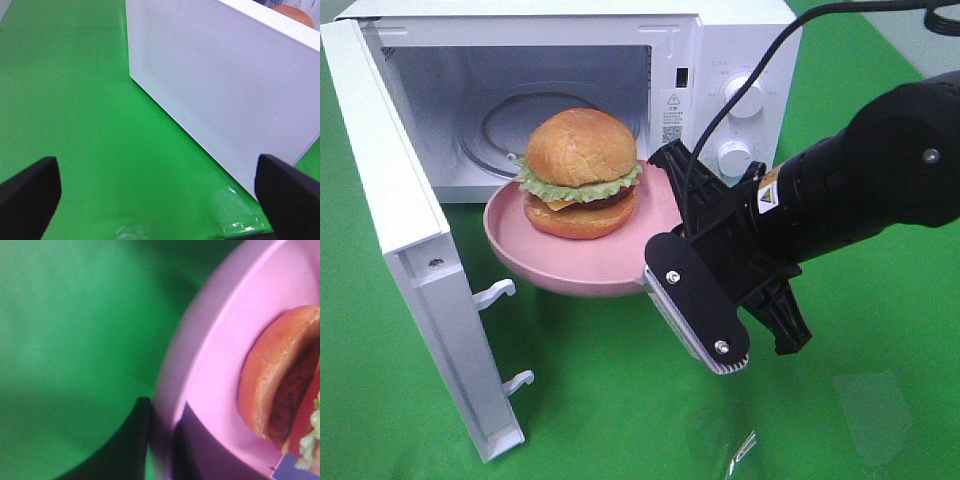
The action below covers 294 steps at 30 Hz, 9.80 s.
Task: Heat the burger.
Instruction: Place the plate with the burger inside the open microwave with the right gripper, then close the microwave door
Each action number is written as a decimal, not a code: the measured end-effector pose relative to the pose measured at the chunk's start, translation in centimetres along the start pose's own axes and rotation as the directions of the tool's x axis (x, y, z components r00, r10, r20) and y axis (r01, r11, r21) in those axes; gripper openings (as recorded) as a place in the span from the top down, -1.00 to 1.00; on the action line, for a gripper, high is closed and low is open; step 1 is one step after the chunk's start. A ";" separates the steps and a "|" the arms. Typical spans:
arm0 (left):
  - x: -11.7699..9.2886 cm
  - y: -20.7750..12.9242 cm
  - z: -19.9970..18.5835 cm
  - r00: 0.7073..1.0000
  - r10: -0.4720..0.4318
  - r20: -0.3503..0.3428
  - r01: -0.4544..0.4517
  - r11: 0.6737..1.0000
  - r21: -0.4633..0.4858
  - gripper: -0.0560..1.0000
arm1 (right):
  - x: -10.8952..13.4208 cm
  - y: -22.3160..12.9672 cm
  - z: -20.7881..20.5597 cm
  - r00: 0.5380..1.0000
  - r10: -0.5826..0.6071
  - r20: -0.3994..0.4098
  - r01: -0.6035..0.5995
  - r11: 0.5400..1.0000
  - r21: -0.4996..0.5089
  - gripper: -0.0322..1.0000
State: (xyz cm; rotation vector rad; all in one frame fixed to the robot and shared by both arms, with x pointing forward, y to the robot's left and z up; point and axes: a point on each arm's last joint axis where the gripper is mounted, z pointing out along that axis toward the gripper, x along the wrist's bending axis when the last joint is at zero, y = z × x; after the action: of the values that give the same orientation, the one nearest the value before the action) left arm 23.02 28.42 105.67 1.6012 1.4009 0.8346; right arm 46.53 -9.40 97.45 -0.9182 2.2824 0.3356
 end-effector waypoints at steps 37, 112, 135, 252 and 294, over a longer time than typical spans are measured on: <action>0.0 0.0 0.0 1.000 0.000 0.000 0.000 1.000 0.000 -0.94 | -5.8 -0.5 3.8 0.995 0.015 0.096 -0.018 0.999 0.034 0.75; 0.0 0.0 0.0 1.000 0.000 0.000 0.000 1.000 0.000 -0.94 | -10.3 -3.2 12.9 0.979 0.139 0.147 -0.150 0.986 0.066 0.75; 0.0 0.0 0.0 1.000 0.000 0.000 0.000 1.000 0.000 -0.94 | -13.0 -4.5 16.1 0.971 0.176 0.161 -0.193 0.976 0.099 0.75; 0.0 0.0 0.0 1.000 0.000 0.000 0.000 1.000 0.000 -0.94 | -4.7 -3.0 1.5 0.692 0.707 0.147 -0.717 0.697 0.025 -0.26; 0.0 0.0 0.0 1.000 0.000 0.000 0.000 1.000 0.000 -0.94 | 4.3 -1.9 -14.9 -0.107 0.975 0.193 -0.964 -0.149 0.220 -0.53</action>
State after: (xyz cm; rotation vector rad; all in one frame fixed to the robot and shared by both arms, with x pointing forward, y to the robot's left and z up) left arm 23.02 28.42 105.67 1.6012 1.4009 0.8346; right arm 38.46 -19.74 105.92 1.3324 2.4487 0.5445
